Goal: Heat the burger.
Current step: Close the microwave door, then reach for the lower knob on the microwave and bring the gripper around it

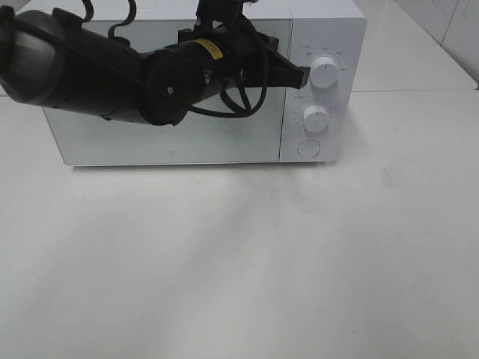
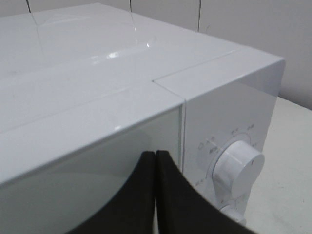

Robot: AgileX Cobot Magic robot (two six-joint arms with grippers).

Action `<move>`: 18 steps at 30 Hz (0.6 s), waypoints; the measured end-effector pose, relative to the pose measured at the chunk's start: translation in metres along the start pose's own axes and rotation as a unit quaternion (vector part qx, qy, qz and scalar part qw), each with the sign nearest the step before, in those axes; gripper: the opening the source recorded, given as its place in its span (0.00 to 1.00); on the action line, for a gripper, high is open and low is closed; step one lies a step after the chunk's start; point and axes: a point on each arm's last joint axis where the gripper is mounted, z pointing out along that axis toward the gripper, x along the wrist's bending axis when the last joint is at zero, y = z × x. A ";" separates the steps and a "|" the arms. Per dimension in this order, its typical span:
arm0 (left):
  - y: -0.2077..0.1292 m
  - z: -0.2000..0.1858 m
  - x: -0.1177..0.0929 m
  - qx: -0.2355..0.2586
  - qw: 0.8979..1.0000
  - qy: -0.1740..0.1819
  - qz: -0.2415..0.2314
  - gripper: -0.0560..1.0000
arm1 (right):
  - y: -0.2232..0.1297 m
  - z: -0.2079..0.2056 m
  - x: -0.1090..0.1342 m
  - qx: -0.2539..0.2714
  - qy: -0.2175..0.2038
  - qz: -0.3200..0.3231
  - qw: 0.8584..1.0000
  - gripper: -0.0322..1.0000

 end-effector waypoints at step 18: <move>0.017 -0.036 -0.043 0.160 0.982 -0.103 -0.012 0.42 | 0.000 0.000 0.000 0.000 0.000 0.000 1.000 0.75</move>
